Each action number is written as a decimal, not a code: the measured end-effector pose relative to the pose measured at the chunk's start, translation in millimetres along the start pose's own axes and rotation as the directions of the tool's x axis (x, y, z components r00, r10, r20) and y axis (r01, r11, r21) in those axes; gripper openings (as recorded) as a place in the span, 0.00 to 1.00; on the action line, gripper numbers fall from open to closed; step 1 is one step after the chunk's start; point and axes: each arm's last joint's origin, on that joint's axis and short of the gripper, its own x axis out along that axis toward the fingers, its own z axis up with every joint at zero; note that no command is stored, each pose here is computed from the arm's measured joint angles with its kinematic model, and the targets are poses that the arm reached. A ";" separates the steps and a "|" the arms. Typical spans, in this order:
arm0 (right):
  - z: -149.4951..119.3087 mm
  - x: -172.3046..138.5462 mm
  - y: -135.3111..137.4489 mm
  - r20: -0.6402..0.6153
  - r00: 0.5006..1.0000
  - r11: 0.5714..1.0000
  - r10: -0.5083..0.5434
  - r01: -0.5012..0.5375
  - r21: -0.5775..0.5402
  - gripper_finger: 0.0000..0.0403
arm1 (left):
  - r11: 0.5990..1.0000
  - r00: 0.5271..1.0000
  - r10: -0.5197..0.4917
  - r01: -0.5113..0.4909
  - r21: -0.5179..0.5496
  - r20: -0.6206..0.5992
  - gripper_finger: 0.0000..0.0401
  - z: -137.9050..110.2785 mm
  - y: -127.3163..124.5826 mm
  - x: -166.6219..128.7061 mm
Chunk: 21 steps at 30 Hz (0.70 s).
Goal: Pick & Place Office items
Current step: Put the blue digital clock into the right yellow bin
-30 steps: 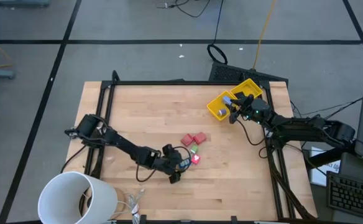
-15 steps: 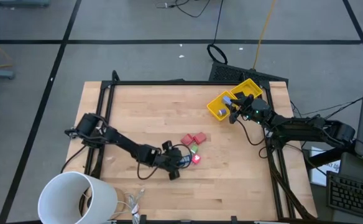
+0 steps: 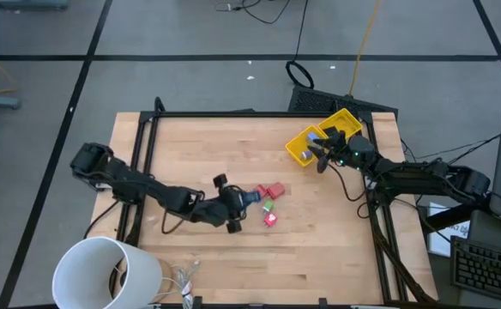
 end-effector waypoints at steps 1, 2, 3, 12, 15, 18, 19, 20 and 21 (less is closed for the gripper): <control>1.9 -0.1 1.7 0.015 0.999 0.999 0.049 -0.049 0.015 0.40 | 0.999 0.999 0.029 -0.030 0.036 0.023 0.42 2.8 2.1 0.5; 3.7 -0.2 3.3 0.027 0.995 0.995 0.098 -0.099 0.033 0.40 | 0.996 0.998 0.045 -0.048 0.075 0.048 0.42 5.9 3.6 1.6; 5.4 -0.5 5.2 0.040 0.988 0.987 0.148 -0.150 0.051 0.40 | 0.989 0.997 0.053 -0.061 0.133 0.060 0.41 7.4 5.2 3.1; 15.6 -3.6 34.5 0.140 0.905 0.909 0.402 -0.412 0.054 0.40 | 0.837 0.983 0.134 -0.181 0.517 0.128 0.41 11.2 15.1 28.0; 19.5 -3.4 43.9 0.156 0.879 0.886 0.450 -0.461 0.040 0.40 | 0.808 0.975 0.170 -0.220 0.546 0.142 0.44 11.6 18.4 34.5; 24.2 -1.2 53.6 0.154 0.857 0.865 0.491 -0.501 0.033 0.40 | 0.791 0.969 0.202 -0.247 0.560 0.143 0.42 10.7 19.2 37.1; 24.1 -0.5 56.7 0.147 0.850 0.857 0.505 -0.514 0.032 0.40 | 0.785 0.967 0.209 -0.253 0.566 0.142 0.40 10.6 19.2 37.0; 24.2 0.8 60.7 0.139 0.842 0.847 0.522 -0.530 0.032 0.40 | 0.782 0.966 0.213 -0.257 0.568 0.144 0.39 10.9 19.3 36.9; 24.7 2.3 64.4 0.131 0.834 0.839 0.536 -0.543 0.029 0.40 | 0.782 0.966 0.212 -0.257 0.568 0.145 0.39 11.0 19.2 36.8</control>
